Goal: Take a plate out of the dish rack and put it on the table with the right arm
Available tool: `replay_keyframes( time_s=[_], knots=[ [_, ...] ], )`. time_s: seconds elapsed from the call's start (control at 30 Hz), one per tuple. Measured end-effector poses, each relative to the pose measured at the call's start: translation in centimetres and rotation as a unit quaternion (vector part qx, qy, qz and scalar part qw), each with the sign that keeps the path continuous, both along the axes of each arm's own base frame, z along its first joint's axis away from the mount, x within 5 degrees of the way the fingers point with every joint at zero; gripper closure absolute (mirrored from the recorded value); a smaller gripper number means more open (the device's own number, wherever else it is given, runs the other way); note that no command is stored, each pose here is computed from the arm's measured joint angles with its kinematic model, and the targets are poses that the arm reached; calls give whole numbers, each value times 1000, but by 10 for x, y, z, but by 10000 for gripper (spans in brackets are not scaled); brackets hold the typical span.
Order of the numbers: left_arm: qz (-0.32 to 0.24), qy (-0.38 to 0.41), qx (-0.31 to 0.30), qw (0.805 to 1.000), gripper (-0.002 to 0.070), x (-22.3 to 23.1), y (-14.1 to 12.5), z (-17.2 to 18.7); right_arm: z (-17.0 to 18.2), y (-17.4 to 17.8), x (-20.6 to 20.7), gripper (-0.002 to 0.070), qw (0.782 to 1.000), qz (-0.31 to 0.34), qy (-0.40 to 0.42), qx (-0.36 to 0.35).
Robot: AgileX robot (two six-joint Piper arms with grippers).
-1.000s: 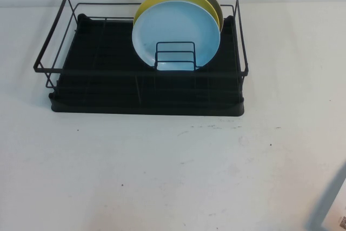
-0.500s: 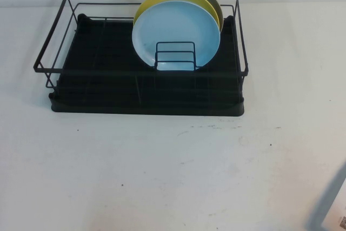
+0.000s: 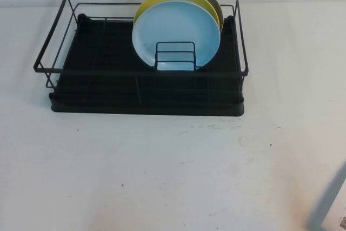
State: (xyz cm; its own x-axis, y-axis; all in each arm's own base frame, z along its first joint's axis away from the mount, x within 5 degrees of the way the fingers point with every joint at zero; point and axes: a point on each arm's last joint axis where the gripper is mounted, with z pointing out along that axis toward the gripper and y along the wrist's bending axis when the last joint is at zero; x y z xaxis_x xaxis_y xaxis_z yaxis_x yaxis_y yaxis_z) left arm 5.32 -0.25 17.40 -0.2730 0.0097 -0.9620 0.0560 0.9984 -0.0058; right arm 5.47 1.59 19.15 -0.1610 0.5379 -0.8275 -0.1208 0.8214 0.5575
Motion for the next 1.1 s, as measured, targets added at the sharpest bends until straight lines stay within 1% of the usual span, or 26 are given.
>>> replay_keyframes(
  time_s=[0.07,0.13,0.37,0.47,0.53,0.63,0.77,0.83,0.93,1.1],
  knots=[
    [0,0,0,1000,679,0,0,0,3,-1,0,694,998,-6,-6,61],
    [0,0,0,1000,679,0,0,0,5,-2,0,694,996,-12,-11,90],
    [0,0,0,1000,679,0,0,0,7,-2,1,694,990,-14,-11,141],
    [0,0,0,1000,679,0,0,0,6,1,0,694,989,1,-2,145],
    [0,0,0,1000,679,0,0,0,15,4,-1,694,990,18,-3,141],
    [0,0,0,1000,679,0,0,0,37,9,0,694,993,42,9,112],
    [0,0,0,1000,679,0,0,0,68,16,14,694,994,82,66,35],
    [0,0,0,1000,679,0,0,0,79,19,28,694,988,104,113,0],
    [0,0,0,1000,679,0,0,0,100,23,53,694,977,132,156,-56],
    [0,0,0,1000,679,0,0,0,131,29,107,694,956,184,195,-119]
  ],
)
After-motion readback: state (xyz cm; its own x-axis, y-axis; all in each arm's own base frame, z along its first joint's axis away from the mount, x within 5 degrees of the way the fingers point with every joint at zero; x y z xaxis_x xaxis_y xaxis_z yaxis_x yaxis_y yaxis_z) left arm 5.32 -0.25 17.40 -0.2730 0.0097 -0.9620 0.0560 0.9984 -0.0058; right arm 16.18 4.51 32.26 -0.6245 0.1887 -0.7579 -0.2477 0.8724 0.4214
